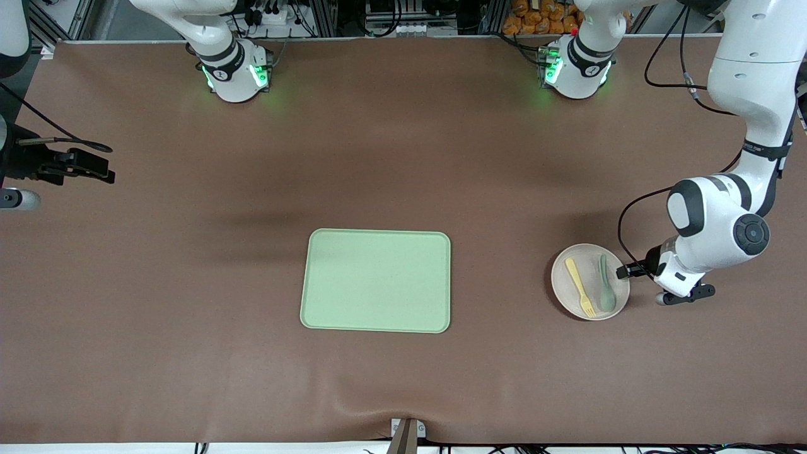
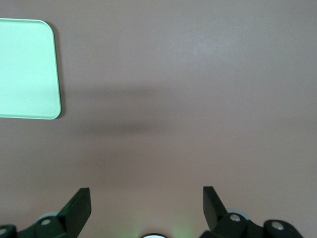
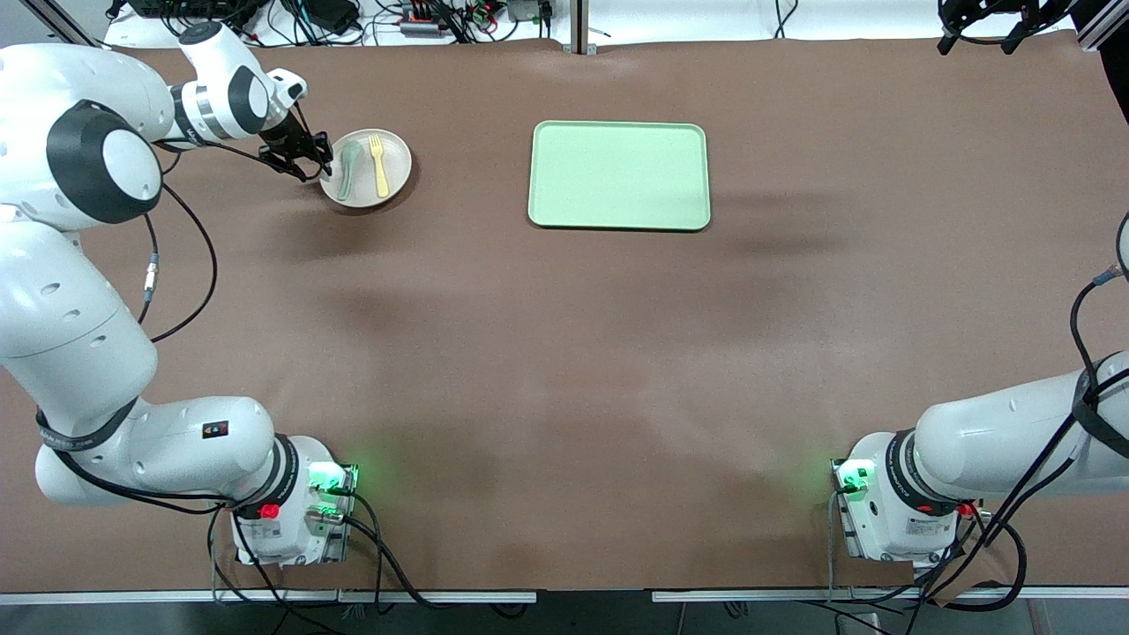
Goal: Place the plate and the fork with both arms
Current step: 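Reach the left gripper to the white plate rim and grip it, then slide the white plate onto the light green tray with the left gripper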
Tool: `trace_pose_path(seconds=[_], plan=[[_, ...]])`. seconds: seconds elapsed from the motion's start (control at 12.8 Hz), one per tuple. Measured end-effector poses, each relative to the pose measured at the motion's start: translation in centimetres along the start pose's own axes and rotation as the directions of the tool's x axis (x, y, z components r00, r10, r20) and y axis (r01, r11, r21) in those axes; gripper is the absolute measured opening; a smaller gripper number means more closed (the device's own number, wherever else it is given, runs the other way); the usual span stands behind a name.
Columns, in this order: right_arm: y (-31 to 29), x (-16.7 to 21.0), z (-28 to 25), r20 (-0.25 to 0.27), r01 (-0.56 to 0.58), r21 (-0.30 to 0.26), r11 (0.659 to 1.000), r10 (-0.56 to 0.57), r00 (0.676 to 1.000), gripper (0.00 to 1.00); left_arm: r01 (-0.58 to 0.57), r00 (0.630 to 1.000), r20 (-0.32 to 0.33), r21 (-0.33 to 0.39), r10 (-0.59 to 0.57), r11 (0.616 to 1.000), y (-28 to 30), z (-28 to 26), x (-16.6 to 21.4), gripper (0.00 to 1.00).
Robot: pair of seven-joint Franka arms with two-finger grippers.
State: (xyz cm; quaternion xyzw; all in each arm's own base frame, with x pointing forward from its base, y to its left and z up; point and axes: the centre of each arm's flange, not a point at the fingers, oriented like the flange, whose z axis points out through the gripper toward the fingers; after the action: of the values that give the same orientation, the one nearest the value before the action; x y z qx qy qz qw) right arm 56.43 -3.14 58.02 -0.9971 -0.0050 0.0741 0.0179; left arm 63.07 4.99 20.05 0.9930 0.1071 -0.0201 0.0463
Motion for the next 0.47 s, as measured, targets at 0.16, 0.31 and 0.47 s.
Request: trace_pose_path(seconds=[0.16,0.31,0.47], plan=[[-0.03,0.0,0.0,0.0,0.0,0.0,1.0,0.0,1.0,1.0,0.019,1.0,0.008,-0.016,-0.019,1.0,-0.09,0.5,-0.02,0.53],[-0.03,0.0,0.0,0.0,0.0,0.0,1.0,0.0,1.0,1.0,0.028,1.0,0.012,-0.024,-0.028,0.999,-0.03,0.75,-0.01,0.44],[-0.04,0.0,0.0,0.0,0.001,0.0,1.0,-0.001,1.0,1.0,0.036,0.999,0.014,-0.032,-0.036,0.999,0.05,0.9,0.02,0.22]])
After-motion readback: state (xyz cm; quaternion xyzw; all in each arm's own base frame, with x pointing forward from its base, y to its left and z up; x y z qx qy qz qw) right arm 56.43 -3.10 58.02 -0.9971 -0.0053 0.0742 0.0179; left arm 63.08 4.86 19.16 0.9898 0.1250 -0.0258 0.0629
